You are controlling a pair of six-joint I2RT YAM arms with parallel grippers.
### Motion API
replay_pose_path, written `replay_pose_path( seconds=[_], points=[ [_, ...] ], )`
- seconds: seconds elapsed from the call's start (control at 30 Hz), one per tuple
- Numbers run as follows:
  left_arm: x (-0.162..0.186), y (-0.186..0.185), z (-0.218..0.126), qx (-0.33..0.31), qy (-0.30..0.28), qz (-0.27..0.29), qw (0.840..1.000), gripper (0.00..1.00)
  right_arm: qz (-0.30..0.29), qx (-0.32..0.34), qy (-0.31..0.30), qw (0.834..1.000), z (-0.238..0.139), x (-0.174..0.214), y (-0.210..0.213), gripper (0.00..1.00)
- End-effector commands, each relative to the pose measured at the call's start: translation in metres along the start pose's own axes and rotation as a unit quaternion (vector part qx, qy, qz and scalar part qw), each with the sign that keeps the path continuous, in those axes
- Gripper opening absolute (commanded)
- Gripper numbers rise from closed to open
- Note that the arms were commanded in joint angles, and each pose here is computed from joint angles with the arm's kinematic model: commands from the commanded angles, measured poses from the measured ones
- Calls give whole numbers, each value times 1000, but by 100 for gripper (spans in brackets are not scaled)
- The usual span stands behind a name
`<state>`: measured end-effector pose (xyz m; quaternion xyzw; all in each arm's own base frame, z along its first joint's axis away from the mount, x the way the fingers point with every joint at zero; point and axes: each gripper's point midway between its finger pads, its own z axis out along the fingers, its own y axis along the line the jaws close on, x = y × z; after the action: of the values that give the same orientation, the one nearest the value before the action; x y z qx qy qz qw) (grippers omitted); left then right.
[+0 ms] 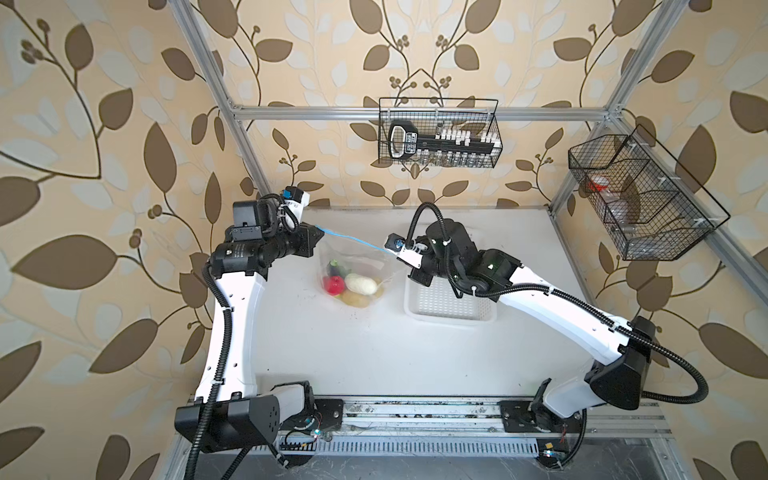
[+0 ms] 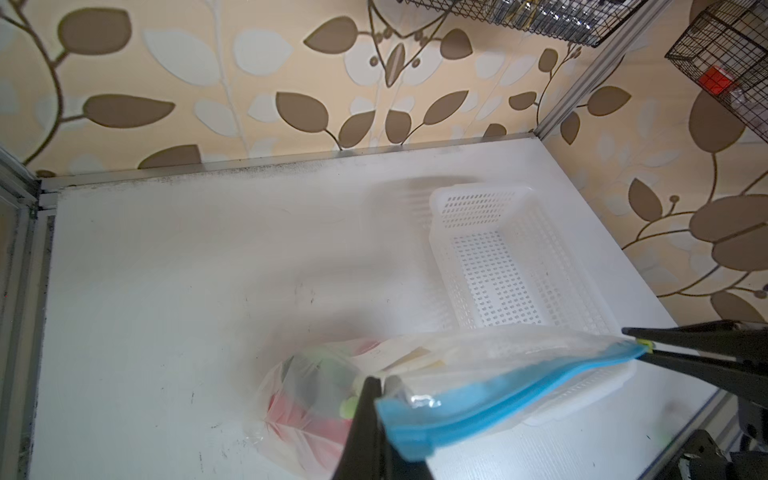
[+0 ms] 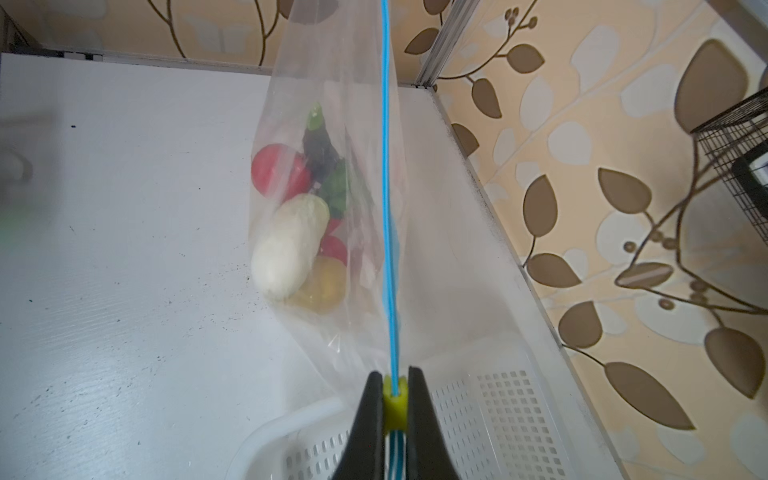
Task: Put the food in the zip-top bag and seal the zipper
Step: 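Slide the right gripper along the blue zipper away from the left gripper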
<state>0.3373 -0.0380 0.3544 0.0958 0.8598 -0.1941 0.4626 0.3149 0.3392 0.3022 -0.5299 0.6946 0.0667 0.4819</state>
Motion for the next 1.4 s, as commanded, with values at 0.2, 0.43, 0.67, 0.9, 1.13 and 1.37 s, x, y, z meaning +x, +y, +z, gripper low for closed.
replay_pose_path(
  seconds=[0.2,0.43,0.67,0.9,1.13,1.37],
  points=[
    [-24,12,-27,-57,-38,3,998,0,23,5,25,999,-14,21,-1,0],
    [-25,12,-32,-67,-44,11,997,0,34,11,22,999,-20,29,1,0],
    [-23,14,-31,-68,-41,8,997,0,47,7,20,999,-23,30,4,0],
    [-19,8,-33,-57,-38,3,998,0,60,0,1,998,-30,22,6,0],
    [-12,-14,-42,-16,-38,-5,999,0,67,1,-27,997,-44,2,11,0],
    [2,-30,-59,-7,-46,-35,998,0,55,-4,-37,998,-53,-14,33,0]
  ],
)
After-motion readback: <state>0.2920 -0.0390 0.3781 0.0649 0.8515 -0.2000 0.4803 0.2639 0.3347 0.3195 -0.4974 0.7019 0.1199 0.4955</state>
